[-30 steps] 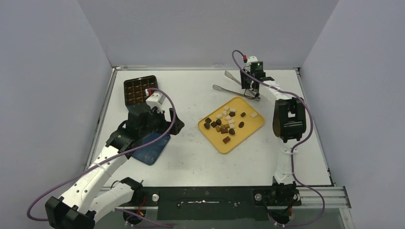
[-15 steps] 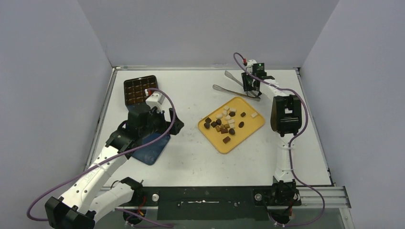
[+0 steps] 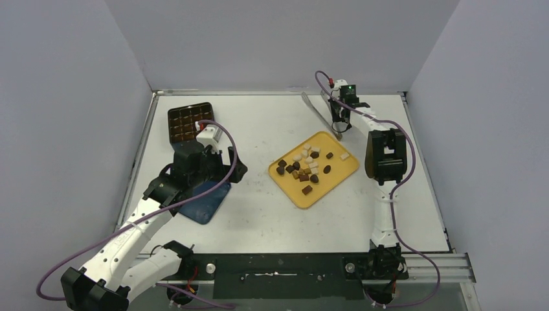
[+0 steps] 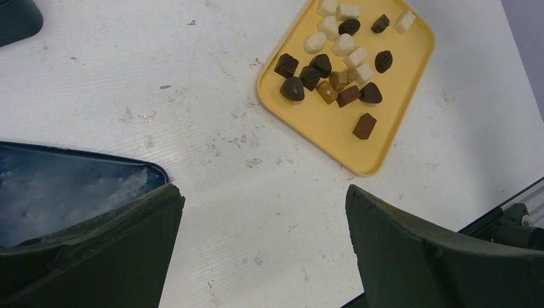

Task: Pack the chocolate
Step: Pick up the clamp from the center of the board.

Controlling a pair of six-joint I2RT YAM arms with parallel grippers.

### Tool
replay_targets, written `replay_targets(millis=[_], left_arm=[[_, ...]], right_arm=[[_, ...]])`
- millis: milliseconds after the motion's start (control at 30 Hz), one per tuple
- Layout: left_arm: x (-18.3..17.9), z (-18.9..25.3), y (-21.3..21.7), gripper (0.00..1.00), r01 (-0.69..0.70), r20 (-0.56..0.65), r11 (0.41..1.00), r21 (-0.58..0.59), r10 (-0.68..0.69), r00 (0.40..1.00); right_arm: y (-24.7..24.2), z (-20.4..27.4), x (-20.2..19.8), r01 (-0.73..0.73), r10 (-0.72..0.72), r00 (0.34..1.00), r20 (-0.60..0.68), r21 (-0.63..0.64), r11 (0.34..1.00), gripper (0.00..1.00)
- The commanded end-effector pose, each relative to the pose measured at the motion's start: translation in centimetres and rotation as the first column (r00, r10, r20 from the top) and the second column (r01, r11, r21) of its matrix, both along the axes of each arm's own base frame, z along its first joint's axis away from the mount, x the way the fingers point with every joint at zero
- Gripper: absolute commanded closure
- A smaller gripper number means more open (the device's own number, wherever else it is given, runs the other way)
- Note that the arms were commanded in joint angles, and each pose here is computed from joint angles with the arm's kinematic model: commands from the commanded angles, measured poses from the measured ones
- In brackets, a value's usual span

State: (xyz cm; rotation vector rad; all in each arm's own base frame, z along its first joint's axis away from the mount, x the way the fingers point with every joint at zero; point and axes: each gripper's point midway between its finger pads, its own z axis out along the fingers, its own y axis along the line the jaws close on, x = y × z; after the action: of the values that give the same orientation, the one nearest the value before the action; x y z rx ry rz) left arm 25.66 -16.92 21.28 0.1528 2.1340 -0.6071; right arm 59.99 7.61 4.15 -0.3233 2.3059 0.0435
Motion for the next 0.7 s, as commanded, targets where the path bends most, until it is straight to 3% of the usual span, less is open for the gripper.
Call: replay_targets(millis=[0, 100, 267, 400, 667], left_arm=[[0.7, 1.5, 0.9, 0.05, -0.049, 0.045, 0.999, 0.006, 0.048, 0.998], [1.1, 1.4, 1.9, 0.06, -0.100, 0.049, 0.994, 0.035, 0.099, 0.994], [1.2, 2.5, 3.3, 0.05, -0.171, 0.066, 0.985, 0.036, 0.168, 0.984], [1.1, 2.7, 3.5, 0.03, -0.183, 0.073, 0.983, 0.033, 0.180, 0.981], [1.2, 3.1, 4.5, 0.03, -0.229, 0.097, 0.973, 0.041, 0.224, 0.970]], right_arm=[[1.3, 9.5, 1.9, 0.057, -0.065, 0.976, 0.209, 0.046, 0.997, 1.00], [2.8, 11.7, 1.5, 0.115, -0.138, 0.967, 0.215, 0.117, 0.987, 1.00], [6.5, 12.3, -1.1, 0.274, -0.311, 0.943, 0.116, 0.256, 0.927, 1.00], [12.9, 11.4, -4.5, 0.288, -0.340, 0.938, 0.075, 0.382, 0.878, 1.00], [22.2, 8.1, -9.2, 0.406, -0.410, 0.905, -0.113, 0.520, 0.752, 1.00]])
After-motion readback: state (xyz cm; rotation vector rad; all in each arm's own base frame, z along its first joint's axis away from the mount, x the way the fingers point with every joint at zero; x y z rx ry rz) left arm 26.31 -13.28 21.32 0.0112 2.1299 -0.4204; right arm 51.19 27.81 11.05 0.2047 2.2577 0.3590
